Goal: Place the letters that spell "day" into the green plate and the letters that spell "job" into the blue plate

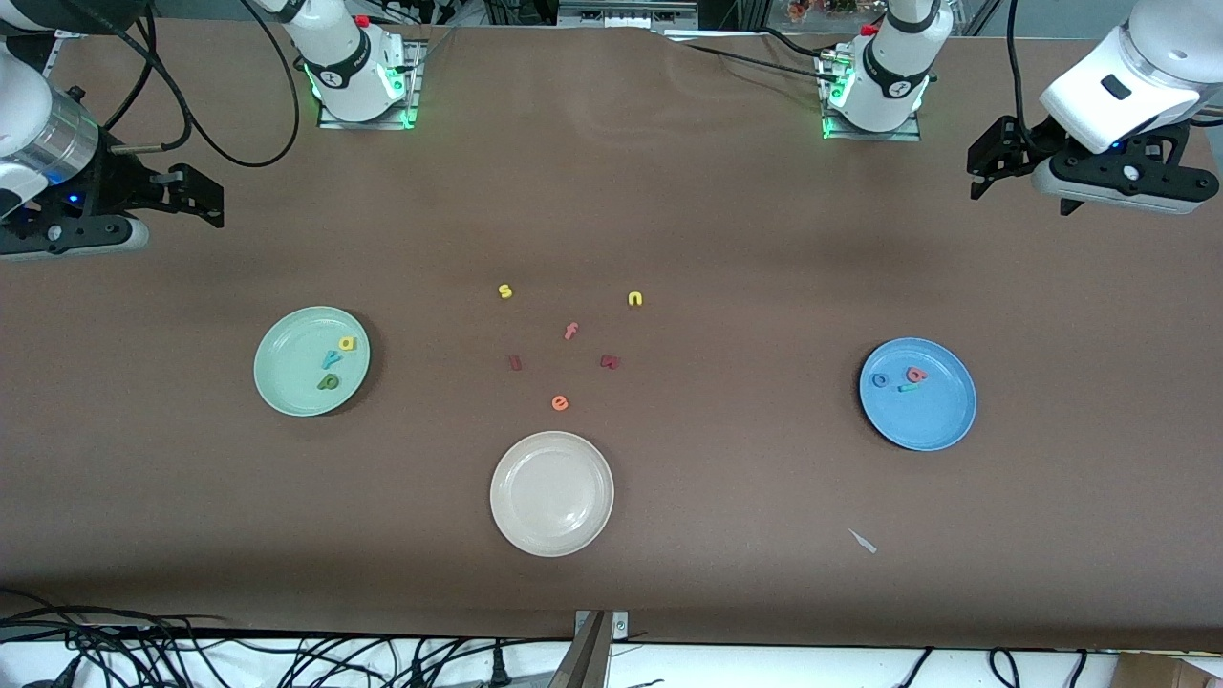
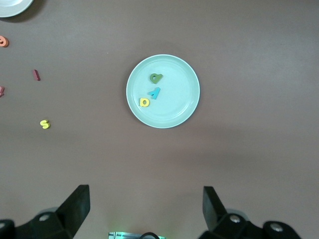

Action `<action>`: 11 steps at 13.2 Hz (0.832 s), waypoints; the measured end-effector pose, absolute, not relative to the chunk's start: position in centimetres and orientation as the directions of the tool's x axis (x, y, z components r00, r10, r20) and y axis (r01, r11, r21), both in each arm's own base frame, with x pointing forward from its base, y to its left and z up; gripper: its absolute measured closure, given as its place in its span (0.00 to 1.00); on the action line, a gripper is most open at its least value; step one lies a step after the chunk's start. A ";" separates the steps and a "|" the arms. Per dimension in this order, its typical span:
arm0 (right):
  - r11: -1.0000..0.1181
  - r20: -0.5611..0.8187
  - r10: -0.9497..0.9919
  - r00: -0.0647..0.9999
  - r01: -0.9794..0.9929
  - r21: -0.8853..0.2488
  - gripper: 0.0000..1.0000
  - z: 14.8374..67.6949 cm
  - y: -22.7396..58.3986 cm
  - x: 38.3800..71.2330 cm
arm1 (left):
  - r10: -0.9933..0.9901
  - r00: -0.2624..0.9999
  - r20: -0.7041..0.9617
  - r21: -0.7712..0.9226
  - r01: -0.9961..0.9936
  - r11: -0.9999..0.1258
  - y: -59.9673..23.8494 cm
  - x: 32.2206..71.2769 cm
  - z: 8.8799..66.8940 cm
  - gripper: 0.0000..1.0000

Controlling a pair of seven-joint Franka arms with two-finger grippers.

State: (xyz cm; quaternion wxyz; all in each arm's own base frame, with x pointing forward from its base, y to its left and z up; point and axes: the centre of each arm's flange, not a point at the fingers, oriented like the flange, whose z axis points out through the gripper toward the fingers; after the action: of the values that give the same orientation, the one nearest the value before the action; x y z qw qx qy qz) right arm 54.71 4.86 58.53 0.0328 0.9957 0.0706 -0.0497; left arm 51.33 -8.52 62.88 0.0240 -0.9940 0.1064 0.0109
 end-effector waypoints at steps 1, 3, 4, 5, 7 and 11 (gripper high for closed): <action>-0.988 -0.103 0.137 0.985 0.144 0.058 0.00 58.5 4.8 54.7 | -0.210 0.977 -0.031 -0.045 -0.212 -0.976 -8.5 51.3 62.8 0.00; -0.988 -0.101 0.137 0.985 0.143 0.059 0.00 58.5 4.8 54.7 | -0.210 0.977 -0.039 -0.045 -0.212 -0.976 -8.5 51.2 62.8 0.00; -0.988 -0.101 0.137 0.985 0.143 0.059 0.00 58.6 4.8 54.7 | -0.210 0.977 -0.043 -0.045 -0.212 -0.976 -8.5 51.2 62.7 0.00; -0.988 -0.100 0.137 0.985 0.143 0.059 0.00 58.6 4.8 54.8 | -0.209 0.977 -0.049 -0.044 -0.211 -0.977 -8.4 51.1 62.7 0.00; -0.988 -0.100 0.137 0.985 0.143 0.060 0.00 58.6 4.8 54.8 | -0.203 0.977 -0.069 -0.041 -0.206 -0.978 -8.1 50.9 62.5 0.00; -0.989 -0.102 0.127 0.987 0.134 0.059 0.00 58.4 4.3 54.9 | -0.195 0.977 -0.085 -0.036 -0.199 -0.979 -7.8 50.8 62.4 0.00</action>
State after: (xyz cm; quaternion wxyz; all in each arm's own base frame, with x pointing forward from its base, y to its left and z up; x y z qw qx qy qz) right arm 54.86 4.29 58.42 0.0331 0.9961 0.0656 -0.0493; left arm 50.83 -7.75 62.36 0.0222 -0.9940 0.0990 0.0406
